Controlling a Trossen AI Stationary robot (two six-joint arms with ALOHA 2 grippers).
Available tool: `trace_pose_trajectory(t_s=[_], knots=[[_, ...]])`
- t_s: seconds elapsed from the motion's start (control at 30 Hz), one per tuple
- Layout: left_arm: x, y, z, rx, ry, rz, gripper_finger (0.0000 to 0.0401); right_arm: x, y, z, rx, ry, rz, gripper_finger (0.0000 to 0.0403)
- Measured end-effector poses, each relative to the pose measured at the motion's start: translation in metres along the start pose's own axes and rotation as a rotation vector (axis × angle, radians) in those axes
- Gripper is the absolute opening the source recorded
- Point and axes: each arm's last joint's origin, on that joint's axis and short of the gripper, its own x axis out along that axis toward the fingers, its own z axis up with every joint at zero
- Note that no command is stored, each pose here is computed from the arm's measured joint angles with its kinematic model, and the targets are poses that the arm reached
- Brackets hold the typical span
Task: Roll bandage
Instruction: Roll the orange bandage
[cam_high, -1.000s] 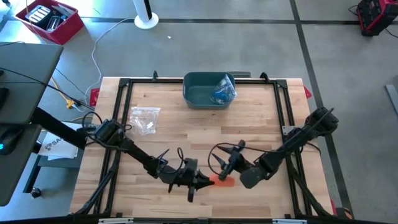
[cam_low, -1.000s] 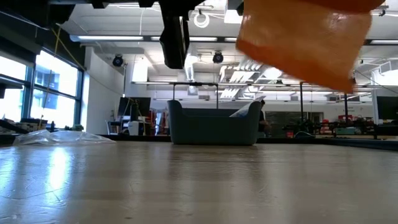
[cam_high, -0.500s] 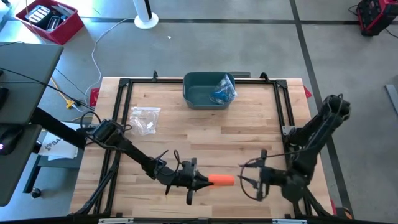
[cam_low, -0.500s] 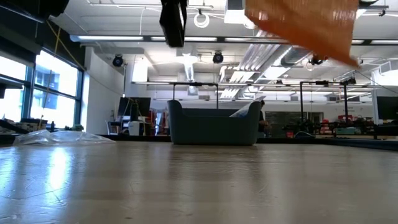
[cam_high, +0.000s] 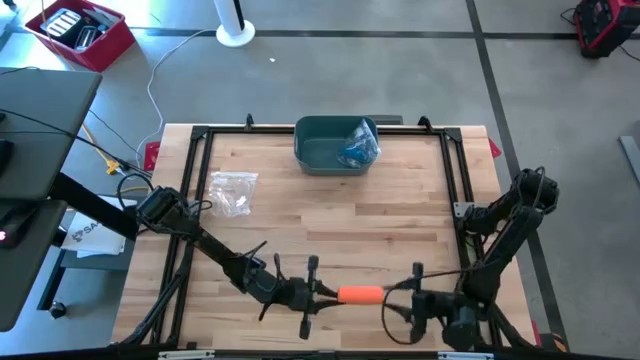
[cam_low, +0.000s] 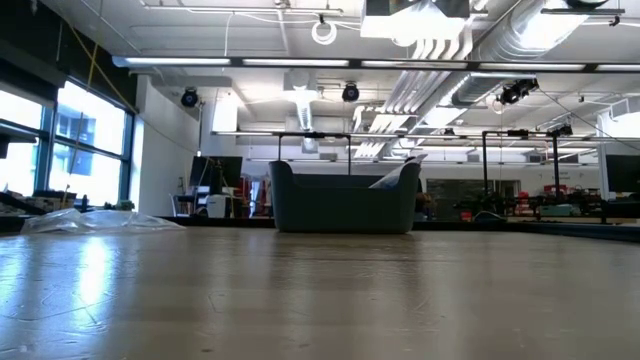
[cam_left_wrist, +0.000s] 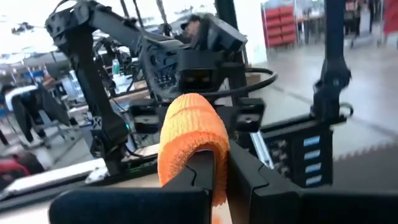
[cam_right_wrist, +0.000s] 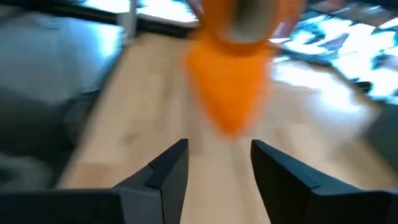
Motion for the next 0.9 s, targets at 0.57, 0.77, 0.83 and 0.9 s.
trace_pose_trajectory(t_s=[0.57, 0.77, 0.83, 0.9], knots=[[0.011, -0.015, 0.021, 0.365, 0.138, -0.115, 0.002, -0.013, 0.001, 0.029, -0.077, -0.146, 0.063, 0.0167], [0.01, -0.021, 0.028, 0.409, 0.114, -0.134, 0.0022, -0.012, 0.0, 0.034, -0.107, -0.178, 0.04, 0.0167], [0.009, -0.022, 0.028, 0.41, 0.114, -0.134, 0.0022, -0.01, -0.001, 0.035, -0.106, -0.175, 0.055, 0.0167], [0.009, -0.022, 0.028, 0.41, 0.113, -0.134, 0.0022, -0.009, -0.001, 0.036, -0.113, -0.18, 0.053, 0.0167]])
